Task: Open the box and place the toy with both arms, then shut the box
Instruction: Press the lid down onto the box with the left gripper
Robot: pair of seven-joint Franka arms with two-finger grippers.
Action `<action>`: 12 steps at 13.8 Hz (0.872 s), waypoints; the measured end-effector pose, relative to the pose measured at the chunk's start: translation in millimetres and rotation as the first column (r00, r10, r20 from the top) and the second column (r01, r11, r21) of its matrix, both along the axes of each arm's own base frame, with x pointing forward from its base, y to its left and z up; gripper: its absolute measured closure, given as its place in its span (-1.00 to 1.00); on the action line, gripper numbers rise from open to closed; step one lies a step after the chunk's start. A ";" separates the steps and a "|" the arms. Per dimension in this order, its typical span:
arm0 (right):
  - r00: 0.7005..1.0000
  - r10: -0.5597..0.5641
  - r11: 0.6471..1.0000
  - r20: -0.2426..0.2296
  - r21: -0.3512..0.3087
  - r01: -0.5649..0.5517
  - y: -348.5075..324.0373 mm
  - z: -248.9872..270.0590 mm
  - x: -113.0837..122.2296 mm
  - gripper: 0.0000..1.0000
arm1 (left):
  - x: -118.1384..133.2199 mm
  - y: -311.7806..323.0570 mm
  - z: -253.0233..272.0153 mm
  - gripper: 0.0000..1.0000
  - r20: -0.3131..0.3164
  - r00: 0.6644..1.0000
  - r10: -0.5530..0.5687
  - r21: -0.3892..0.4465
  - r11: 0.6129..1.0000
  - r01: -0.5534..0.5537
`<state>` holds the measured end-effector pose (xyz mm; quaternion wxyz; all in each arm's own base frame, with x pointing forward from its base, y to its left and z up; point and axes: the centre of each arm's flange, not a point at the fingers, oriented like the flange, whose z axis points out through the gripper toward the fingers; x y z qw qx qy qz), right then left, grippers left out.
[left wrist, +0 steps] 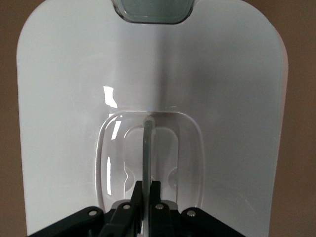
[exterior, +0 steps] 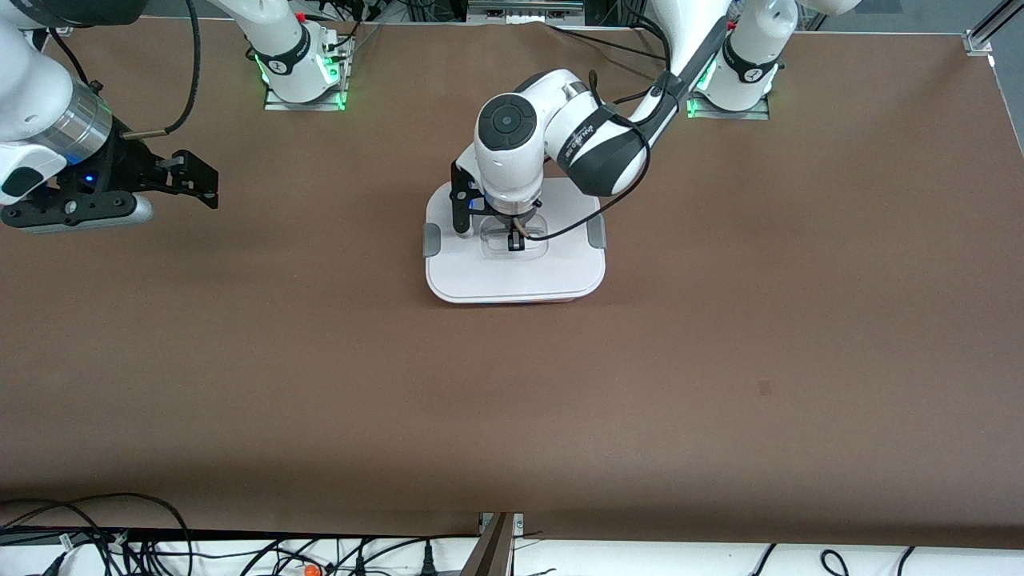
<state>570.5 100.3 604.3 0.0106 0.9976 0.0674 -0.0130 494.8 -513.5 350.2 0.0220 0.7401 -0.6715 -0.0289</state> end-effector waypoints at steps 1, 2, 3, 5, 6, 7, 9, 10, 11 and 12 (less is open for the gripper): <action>1.000 0.001 1.000 0.001 0.000 -0.001 0.3 0.0 0.1 -1.00 | -0.3 -0.3 0.0 0.86 0.000 1.000 -0.001 0.000 1.000 0.001; 1.000 0.001 1.000 0.005 0.001 -0.001 0.9 0.1 0.7 -1.00 | -0.6 -0.5 0.0 0.86 0.001 1.000 -0.003 0.001 1.000 0.003; 1.000 0.002 1.000 0.012 0.002 -0.002 1.6 0.4 1.6 -1.00 | -0.7 -0.7 0.2 0.86 0.002 1.000 -0.004 0.002 1.000 0.004; 1.000 0.003 1.000 0.019 0.003 -0.003 2.0 0.8 2.5 -1.00 | -0.9 -0.8 1.0 0.86 0.003 1.000 -0.009 0.002 1.000 0.009; 1.000 0.003 1.000 0.021 0.004 -0.003 2.1 1.0 2.7 -1.00 | -0.8 -0.8 1.0 0.86 0.005 1.000 -0.018 0.003 1.000 0.018; 1.000 0.003 1.000 0.024 0.004 -0.003 2.2 1.2 3.0 -1.00 | -0.9 -0.9 1.0 0.86 0.013 0.999 -0.029 0.009 1.000 0.029; 1.000 0.003 1.000 0.027 0.005 -0.003 2.1 1.7 3.4 -1.00 | -1.4 -1.7 1.5 0.86 0.025 0.998 -0.051 0.017 0.999 0.050; 1.000 0.002 1.000 0.031 0.005 -0.002 1.7 2.0 3.9 -1.00 | -1.4 -1.7 1.8 0.86 0.026 0.998 -0.059 0.017 0.998 0.058; 0.999 0.001 1.000 0.041 0.007 -0.001 1.0 2.4 5.6 -1.00 | -1.2 -1.4 2.3 0.86 0.026 0.997 -0.069 0.017 0.997 0.069; 0.998 -0.001 1.000 0.055 0.009 0.001 0.3 2.4 8.2 -1.00 | -1.3 -1.3 2.6 0.86 0.026 0.997 -0.076 0.016 0.997 0.076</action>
